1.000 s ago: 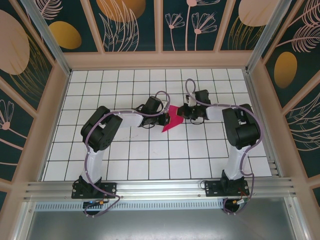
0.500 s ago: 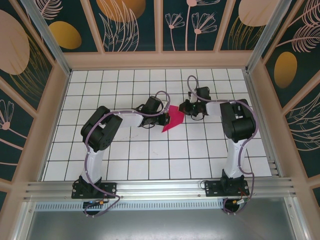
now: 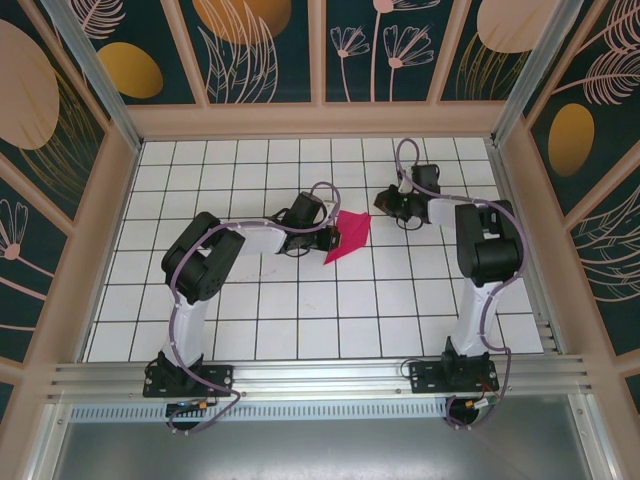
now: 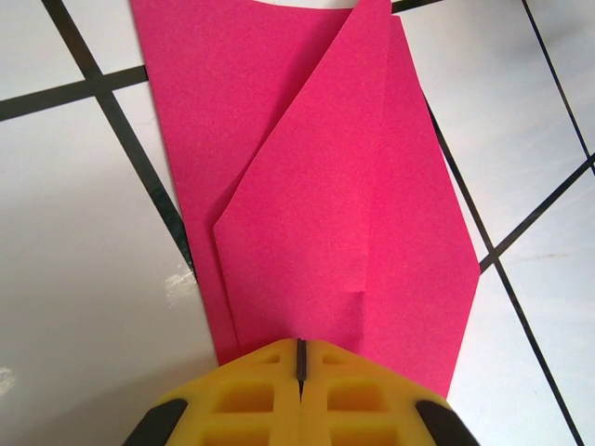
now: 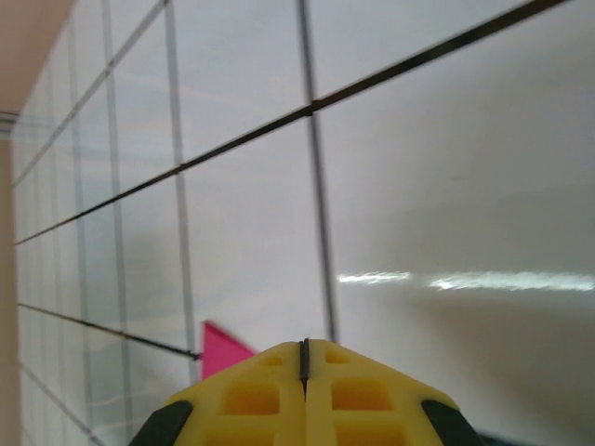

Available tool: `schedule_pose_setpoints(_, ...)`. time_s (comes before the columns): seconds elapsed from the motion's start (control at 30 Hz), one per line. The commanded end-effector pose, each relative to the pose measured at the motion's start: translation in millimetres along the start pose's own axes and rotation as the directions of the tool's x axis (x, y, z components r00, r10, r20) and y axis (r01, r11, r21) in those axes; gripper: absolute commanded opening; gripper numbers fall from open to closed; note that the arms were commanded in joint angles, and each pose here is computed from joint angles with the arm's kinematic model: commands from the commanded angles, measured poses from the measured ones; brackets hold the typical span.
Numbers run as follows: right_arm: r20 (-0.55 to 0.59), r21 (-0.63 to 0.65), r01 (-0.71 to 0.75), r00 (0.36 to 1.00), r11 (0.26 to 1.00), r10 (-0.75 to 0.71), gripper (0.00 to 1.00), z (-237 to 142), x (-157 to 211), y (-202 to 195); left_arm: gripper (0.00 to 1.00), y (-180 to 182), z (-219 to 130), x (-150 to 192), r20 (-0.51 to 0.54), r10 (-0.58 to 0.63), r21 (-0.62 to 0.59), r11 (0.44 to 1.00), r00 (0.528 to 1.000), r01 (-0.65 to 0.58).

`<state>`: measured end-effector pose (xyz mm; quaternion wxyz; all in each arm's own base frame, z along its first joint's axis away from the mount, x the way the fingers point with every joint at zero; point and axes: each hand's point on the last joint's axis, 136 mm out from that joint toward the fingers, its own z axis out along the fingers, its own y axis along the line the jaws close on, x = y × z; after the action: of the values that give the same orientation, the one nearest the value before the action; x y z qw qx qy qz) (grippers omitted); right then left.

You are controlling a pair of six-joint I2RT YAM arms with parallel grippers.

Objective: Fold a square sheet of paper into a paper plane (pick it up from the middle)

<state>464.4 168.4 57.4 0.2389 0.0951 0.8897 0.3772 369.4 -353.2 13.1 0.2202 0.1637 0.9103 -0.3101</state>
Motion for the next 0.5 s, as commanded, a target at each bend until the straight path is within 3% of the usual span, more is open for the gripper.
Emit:
schedule_pose_setpoints(0.0, -0.001, -0.124, 0.069, 0.998, 0.990, -0.070, 0.02, -16.4, 10.8, 52.7, 0.00, 64.7, 13.8, 88.9, -0.233, -0.127, -0.225, 0.972, 0.964, 0.074)
schedule_pose_setpoints(0.2, -0.144, -0.124, 0.060, 0.986, 0.990, -0.078, 0.01, 2.5, 70.1, 58.8, 0.00, 63.1, 14.3, 86.1, -0.223, -0.129, -0.218, 0.973, 0.966, 0.079)
schedule_pose_setpoints(0.47, -0.237, -0.075, 0.017, 0.971, 0.997, -0.034, 0.00, 23.7, 102.8, 37.1, 0.00, 59.3, 13.2, 81.0, -0.210, -0.128, -0.207, 0.975, 0.969, 0.084)
